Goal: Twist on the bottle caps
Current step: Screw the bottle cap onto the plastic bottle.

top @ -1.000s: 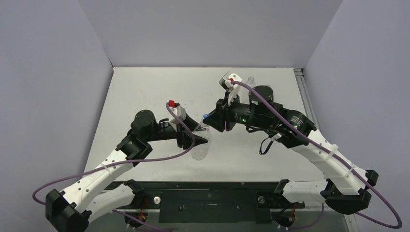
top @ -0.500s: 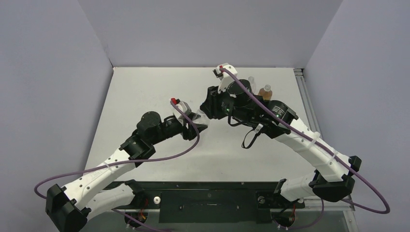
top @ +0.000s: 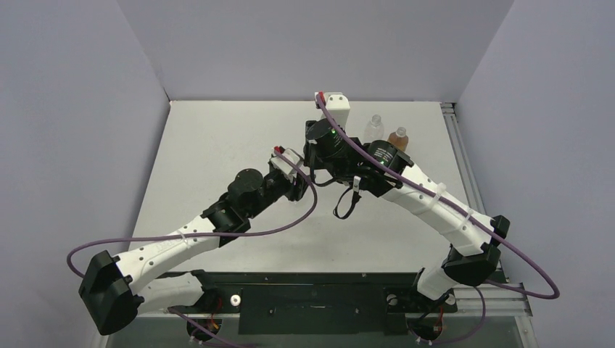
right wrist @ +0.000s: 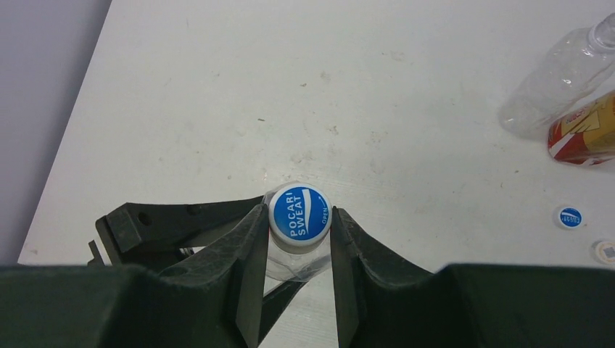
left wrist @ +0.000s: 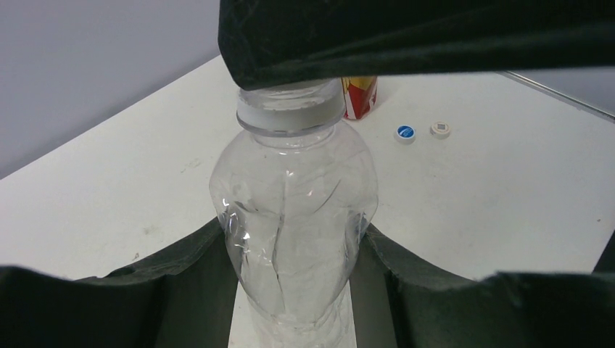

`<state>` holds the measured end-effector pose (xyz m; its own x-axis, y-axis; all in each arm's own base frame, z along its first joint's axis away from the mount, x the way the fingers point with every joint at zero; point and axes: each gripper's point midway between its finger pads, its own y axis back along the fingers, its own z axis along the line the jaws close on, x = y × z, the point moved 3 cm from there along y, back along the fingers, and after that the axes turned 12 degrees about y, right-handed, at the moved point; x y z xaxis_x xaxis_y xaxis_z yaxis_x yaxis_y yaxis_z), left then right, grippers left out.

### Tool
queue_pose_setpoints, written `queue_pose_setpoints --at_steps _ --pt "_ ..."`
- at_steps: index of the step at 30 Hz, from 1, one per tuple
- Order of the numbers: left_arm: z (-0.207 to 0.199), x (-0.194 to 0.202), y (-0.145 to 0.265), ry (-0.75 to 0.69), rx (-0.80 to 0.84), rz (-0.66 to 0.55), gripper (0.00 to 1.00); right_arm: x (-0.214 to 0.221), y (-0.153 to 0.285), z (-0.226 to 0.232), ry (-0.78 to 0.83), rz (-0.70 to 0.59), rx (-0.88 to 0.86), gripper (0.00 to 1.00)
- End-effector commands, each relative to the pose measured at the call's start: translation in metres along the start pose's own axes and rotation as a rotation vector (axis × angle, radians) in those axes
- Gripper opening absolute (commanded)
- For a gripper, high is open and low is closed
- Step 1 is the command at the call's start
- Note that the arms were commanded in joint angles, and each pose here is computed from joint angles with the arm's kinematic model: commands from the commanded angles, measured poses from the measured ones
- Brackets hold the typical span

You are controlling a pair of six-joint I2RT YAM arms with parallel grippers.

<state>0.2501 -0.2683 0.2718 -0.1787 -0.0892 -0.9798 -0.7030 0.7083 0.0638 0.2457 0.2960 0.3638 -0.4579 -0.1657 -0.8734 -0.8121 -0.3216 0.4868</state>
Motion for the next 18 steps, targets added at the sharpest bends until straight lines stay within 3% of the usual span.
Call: queue_pose_setpoints --at_steps 1,4,13,18 --pt "-0.011 -0.098 -0.003 0.017 -0.009 -0.339 0.00 0.011 0.004 0.001 -0.011 0.036 0.030 0.18" --pt "-0.010 -0.093 -0.003 0.023 -0.011 -0.331 0.00 0.003 0.009 -0.001 -0.030 0.010 0.025 0.27" --pt "-0.009 -0.071 -0.001 0.021 0.003 -0.267 0.00 -0.024 0.037 -0.014 -0.082 -0.101 -0.007 0.65" --pt "-0.010 -0.060 0.005 0.034 0.053 -0.231 0.00 -0.031 0.053 -0.019 -0.087 -0.174 -0.071 0.75"
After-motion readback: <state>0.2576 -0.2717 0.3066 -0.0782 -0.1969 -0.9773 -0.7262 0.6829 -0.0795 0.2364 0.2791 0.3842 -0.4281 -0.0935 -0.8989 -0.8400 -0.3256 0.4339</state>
